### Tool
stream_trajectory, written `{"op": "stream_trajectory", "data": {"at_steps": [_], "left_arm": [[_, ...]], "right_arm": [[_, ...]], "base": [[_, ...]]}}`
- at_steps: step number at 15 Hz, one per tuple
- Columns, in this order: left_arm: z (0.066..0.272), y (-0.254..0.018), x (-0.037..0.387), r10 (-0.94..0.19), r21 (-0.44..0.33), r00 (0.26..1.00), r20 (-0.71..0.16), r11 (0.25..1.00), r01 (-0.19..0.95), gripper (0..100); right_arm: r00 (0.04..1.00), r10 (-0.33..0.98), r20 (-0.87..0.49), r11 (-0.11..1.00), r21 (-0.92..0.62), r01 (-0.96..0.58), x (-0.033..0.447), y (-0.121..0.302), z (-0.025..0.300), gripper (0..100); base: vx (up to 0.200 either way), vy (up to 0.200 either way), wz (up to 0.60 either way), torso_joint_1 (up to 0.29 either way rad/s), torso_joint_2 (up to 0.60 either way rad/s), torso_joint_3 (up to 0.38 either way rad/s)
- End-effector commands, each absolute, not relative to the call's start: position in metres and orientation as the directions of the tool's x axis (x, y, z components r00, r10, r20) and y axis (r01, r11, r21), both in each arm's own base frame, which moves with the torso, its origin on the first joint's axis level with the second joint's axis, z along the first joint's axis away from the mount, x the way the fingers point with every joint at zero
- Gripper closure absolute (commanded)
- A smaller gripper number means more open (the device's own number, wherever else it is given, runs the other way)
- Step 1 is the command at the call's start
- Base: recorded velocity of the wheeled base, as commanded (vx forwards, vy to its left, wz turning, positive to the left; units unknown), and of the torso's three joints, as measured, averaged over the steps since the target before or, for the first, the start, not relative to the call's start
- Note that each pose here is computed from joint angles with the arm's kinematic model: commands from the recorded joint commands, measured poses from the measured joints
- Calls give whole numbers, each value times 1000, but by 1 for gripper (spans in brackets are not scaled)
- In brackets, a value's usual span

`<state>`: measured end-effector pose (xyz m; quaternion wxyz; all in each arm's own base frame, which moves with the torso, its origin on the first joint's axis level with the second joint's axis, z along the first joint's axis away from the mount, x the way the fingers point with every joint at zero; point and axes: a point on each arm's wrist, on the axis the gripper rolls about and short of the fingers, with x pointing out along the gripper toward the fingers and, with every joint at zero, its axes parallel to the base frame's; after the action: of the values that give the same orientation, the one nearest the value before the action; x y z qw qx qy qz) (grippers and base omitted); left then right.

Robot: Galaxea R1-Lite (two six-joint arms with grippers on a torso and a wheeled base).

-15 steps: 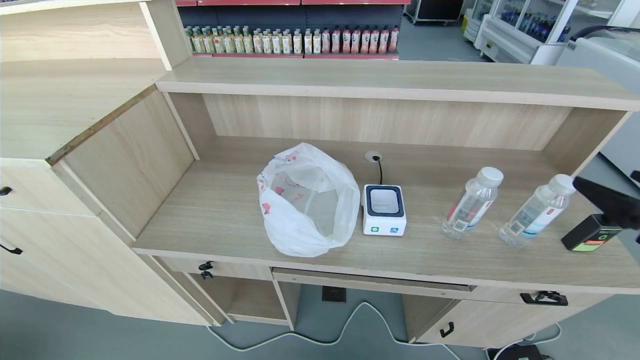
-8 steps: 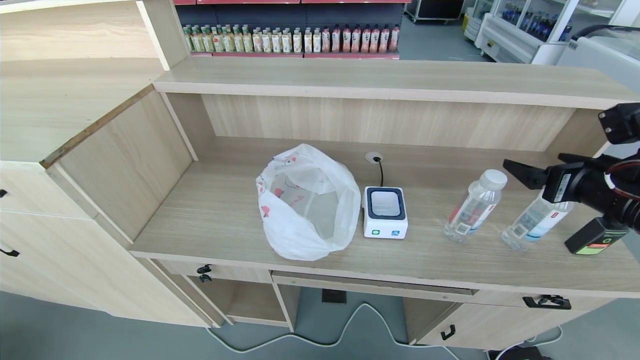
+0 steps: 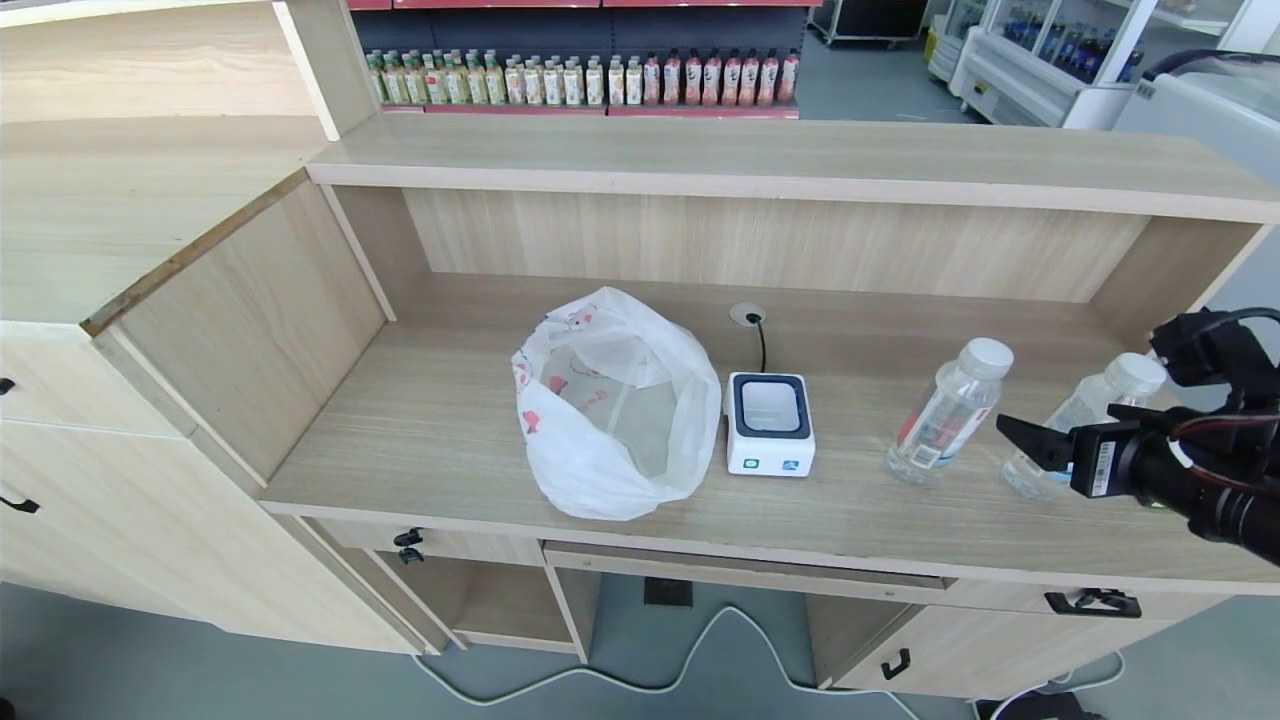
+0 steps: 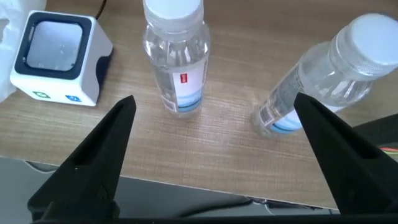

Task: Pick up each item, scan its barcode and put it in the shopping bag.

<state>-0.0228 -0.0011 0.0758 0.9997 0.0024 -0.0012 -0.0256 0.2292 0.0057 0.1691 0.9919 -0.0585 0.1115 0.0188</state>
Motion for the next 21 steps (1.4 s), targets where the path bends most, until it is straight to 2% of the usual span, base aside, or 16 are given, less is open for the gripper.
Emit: {"op": "stream_trajectory", "data": {"at_steps": [1, 3, 6, 12, 21], "left_arm": [[76, -1, -23, -51, 5, 999, 3, 999, 51, 0], [76, -1, -23, -51, 5, 999, 3, 999, 51, 0], [76, -1, -23, -51, 5, 999, 3, 999, 51, 0], [76, -1, -23, -51, 5, 999, 3, 999, 51, 0], [76, -1, -23, -52, 5, 999, 3, 999, 52, 0]], "right_arm": [[963, 24, -268, 992, -112, -56, 228, 6, 158, 0], [952, 25, -305, 992, -113, -62, 233, 6, 148, 0], [959, 39, -281, 988, -131, -78, 249, 7, 135, 0], [943, 169, -288, 958, -175, -226, 264, 14, 113, 0], [955, 215, -204, 946, -198, -255, 304, 21, 96, 0]], "base": [[0, 0, 0, 0, 0, 0], [0, 0, 0, 0, 0, 0], [0, 0, 0, 0, 0, 0], [0, 0, 0, 0, 0, 0], [0, 0, 0, 0, 0, 0]]}}
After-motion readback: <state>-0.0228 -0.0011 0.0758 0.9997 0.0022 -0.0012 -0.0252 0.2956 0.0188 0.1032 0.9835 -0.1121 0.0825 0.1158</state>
